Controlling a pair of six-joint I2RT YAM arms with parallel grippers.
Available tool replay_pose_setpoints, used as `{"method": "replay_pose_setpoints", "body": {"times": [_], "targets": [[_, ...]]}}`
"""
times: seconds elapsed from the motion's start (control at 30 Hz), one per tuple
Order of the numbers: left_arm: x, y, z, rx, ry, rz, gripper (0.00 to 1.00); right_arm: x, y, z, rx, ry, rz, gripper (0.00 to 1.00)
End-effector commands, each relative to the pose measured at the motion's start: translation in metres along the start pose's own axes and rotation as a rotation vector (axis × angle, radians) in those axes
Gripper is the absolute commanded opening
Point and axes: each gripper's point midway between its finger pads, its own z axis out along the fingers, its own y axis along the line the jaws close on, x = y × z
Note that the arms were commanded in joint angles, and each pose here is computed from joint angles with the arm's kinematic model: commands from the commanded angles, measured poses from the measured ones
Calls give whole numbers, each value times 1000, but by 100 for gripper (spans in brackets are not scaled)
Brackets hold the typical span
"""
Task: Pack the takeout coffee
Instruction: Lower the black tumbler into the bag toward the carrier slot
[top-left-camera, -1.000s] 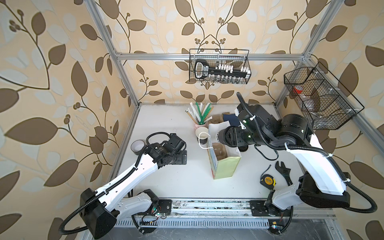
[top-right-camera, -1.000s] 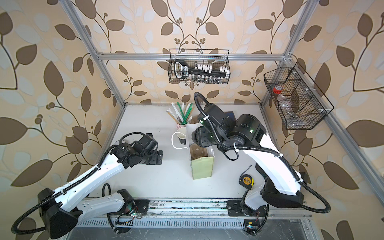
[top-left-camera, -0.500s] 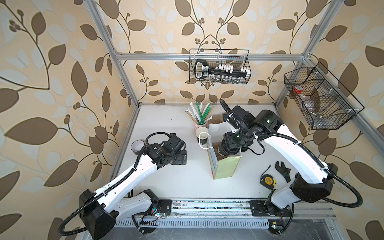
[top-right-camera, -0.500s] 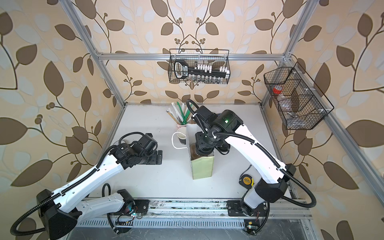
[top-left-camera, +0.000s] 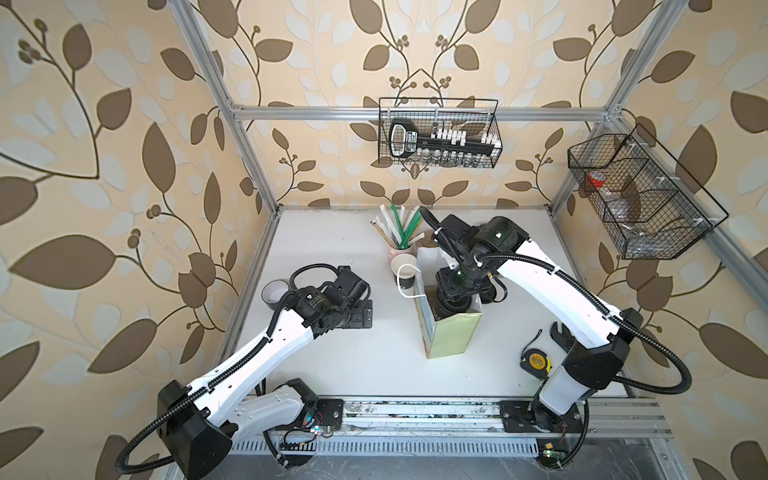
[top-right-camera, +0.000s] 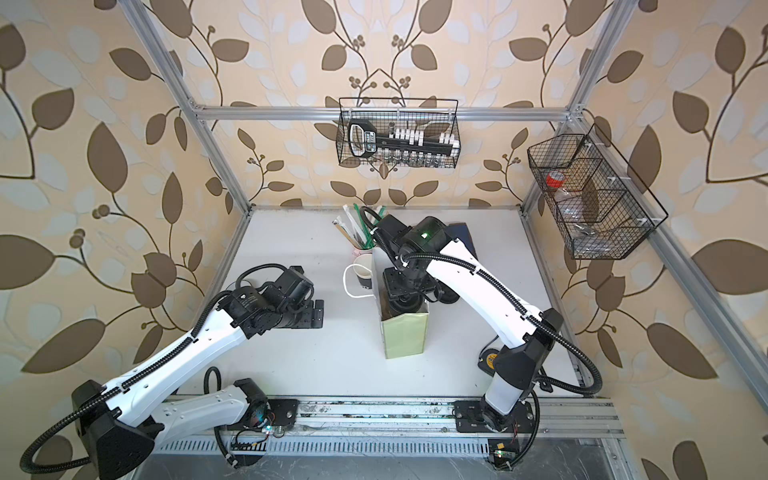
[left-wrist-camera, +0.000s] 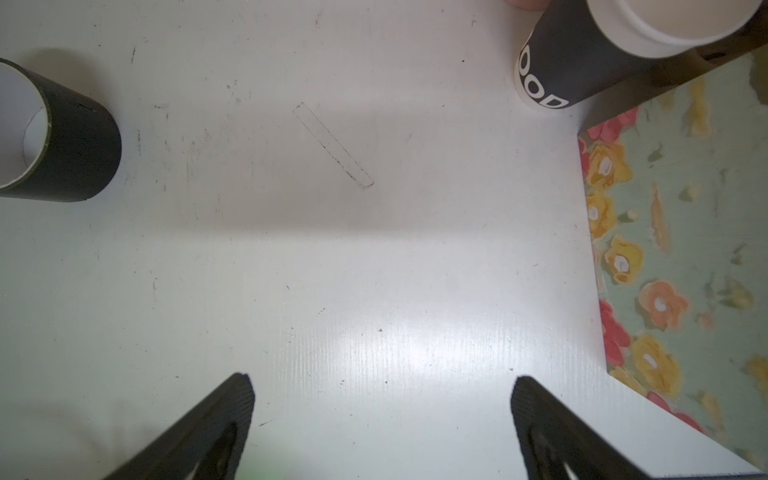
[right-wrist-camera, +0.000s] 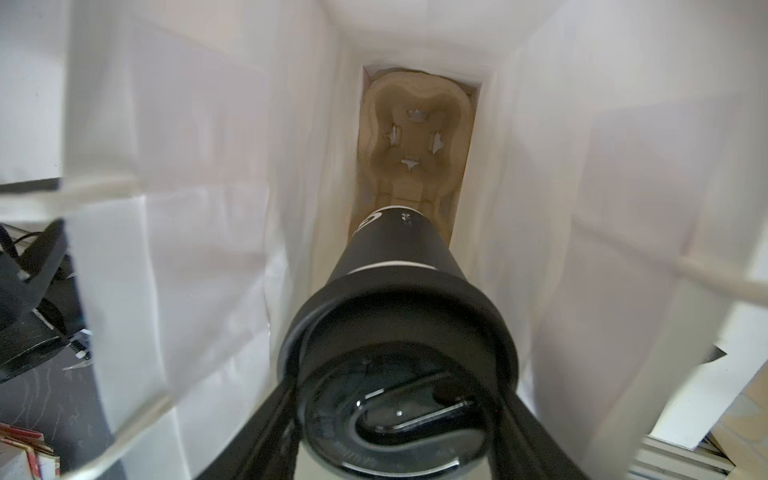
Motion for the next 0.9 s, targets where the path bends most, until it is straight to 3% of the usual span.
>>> {"method": "replay_pose_setpoints", "body": {"times": [0.0, 0.87], "targets": [[-4, 2, -7, 9, -21, -9, 99, 5, -4, 9, 38, 42, -4, 0], [-5, 3, -8, 10, -25, -9, 99, 13, 7, 49, 158, 119, 67, 0]]}}
